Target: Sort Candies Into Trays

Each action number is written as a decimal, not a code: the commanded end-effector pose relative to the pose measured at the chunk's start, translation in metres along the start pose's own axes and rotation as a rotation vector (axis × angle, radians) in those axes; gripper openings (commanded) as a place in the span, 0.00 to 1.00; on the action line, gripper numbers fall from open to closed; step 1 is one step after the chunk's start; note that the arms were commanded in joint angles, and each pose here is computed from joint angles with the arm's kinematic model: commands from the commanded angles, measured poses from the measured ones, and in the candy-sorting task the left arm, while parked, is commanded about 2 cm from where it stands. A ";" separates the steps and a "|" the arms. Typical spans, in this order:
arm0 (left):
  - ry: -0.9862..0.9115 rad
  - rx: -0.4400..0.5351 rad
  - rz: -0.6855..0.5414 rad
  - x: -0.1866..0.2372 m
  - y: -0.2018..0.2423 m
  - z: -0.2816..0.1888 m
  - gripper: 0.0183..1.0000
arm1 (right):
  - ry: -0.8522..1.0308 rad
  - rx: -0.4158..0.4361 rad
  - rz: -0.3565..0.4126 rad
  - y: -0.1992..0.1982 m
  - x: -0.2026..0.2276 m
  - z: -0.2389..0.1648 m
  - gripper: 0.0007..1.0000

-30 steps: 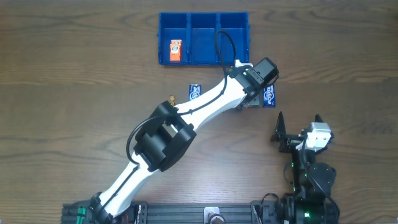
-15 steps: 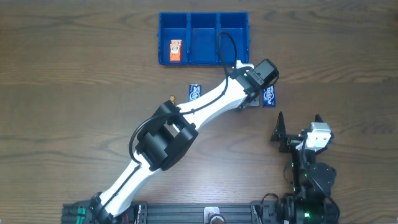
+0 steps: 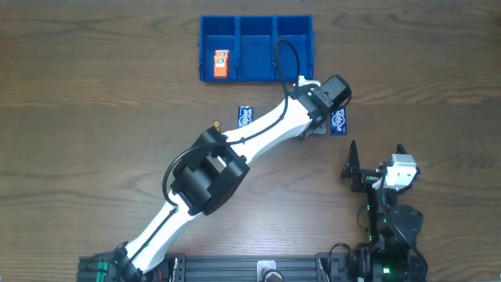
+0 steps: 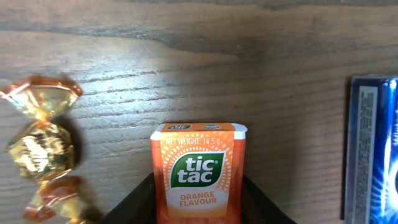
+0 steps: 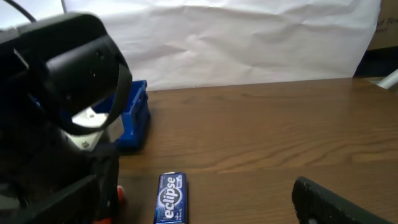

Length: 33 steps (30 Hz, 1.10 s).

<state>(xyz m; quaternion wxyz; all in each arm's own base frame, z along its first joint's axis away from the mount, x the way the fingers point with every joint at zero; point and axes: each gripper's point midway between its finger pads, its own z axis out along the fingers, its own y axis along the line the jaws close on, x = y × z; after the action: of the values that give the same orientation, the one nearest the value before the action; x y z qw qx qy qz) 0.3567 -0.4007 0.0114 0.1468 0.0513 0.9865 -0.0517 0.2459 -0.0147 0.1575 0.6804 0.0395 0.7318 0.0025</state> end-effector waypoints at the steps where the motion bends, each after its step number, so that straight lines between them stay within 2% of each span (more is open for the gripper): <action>1: -0.203 0.021 0.021 -0.074 0.005 -0.079 0.25 | 0.002 -0.004 -0.015 0.000 0.001 0.000 1.00; 5: -0.340 0.015 -0.001 -0.123 0.035 -0.149 0.24 | 0.002 -0.004 -0.014 0.000 0.001 0.000 1.00; 9: -0.431 0.003 -0.047 -0.158 0.088 -0.205 0.22 | 0.002 -0.004 -0.014 0.000 0.001 0.000 1.00; 13: -0.447 -0.037 -0.111 -0.176 0.147 -0.229 0.20 | 0.002 -0.004 -0.015 0.000 0.001 0.000 1.00; 21: -0.393 -0.077 -0.120 -0.191 0.199 -0.206 0.21 | 0.002 -0.004 -0.015 0.000 0.001 0.000 1.00; 27: -0.299 -0.078 -0.053 -0.189 0.211 -0.162 0.20 | 0.002 -0.004 -0.014 0.000 0.001 0.000 1.00; 33: -0.218 -0.067 -0.063 -0.184 0.219 -0.122 0.19 | 0.002 -0.004 -0.015 0.000 0.001 0.000 1.00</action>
<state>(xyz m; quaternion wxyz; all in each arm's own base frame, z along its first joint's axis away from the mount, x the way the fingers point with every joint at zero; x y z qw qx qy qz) 0.5202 -0.1882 0.1926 0.2866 -0.0042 0.9577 -0.0239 0.2459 -0.0147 0.1575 0.6804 0.0395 0.7318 0.0025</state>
